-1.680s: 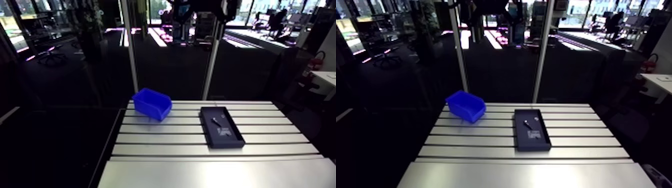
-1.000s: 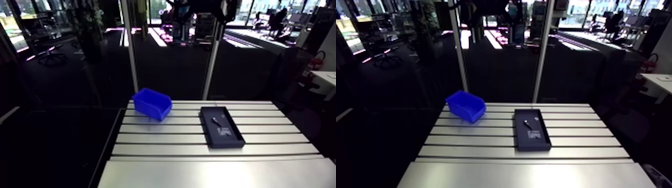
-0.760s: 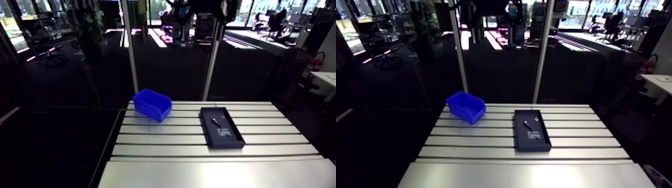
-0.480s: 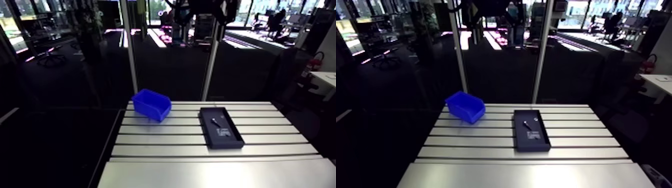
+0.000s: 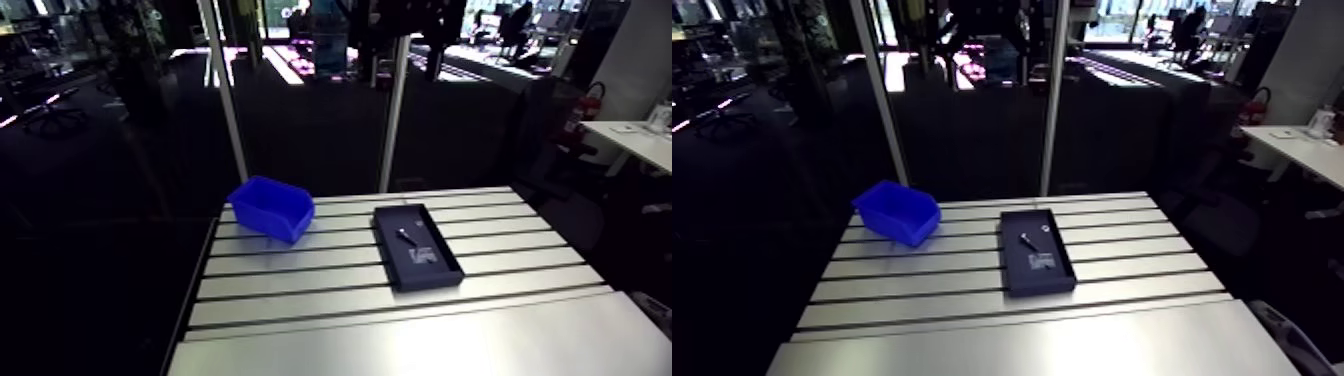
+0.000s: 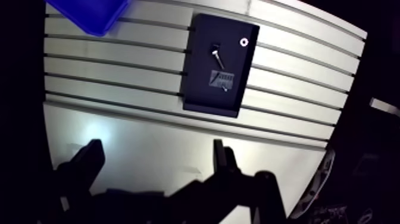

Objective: Pick up the M10 bolt from the tray and put it into the blue bin.

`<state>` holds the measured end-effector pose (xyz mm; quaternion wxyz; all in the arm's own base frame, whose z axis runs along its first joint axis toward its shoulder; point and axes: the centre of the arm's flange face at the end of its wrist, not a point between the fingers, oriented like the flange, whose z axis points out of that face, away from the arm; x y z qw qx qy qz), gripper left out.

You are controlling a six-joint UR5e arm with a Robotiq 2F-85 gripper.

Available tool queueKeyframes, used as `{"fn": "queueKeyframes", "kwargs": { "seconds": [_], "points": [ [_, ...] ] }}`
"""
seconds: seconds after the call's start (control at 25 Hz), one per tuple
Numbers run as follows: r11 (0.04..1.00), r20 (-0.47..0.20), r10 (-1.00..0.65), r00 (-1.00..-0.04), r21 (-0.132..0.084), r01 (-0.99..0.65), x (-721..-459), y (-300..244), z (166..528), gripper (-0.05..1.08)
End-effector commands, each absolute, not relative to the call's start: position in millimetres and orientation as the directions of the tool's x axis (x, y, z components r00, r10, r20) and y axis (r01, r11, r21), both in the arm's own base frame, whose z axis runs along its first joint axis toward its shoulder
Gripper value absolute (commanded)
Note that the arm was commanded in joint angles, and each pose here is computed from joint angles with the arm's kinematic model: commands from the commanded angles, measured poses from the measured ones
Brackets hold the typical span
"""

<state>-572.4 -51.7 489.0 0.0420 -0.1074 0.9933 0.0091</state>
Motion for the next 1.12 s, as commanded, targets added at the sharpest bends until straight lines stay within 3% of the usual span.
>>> {"fn": "queueKeyframes", "kwargs": {
  "seconds": [0.04, 0.16, 0.32, 0.56, 0.8, 0.96, 1.12],
  "points": [
    [0.924, -0.078, -0.381, -0.921, -0.005, -0.382, -590, -19, 451, 0.01],
    [0.904, -0.032, -0.426, -0.904, 0.028, -0.427, -595, -5, 436, 0.01],
    [0.868, -0.033, -0.496, -0.868, 0.023, -0.497, -591, 4, 408, 0.01],
    [0.801, -0.025, -0.597, -0.802, 0.034, -0.597, -585, 10, 372, 0.01],
    [0.787, -0.04, -0.615, -0.787, 0.012, -0.616, -586, 23, 337, 0.01],
    [0.788, -0.062, -0.615, -0.786, -0.023, -0.615, -586, 24, 312, 0.01],
    [0.791, -0.061, -0.611, -0.789, -0.024, -0.611, -591, 27, 297, 0.1]
  ]
}}
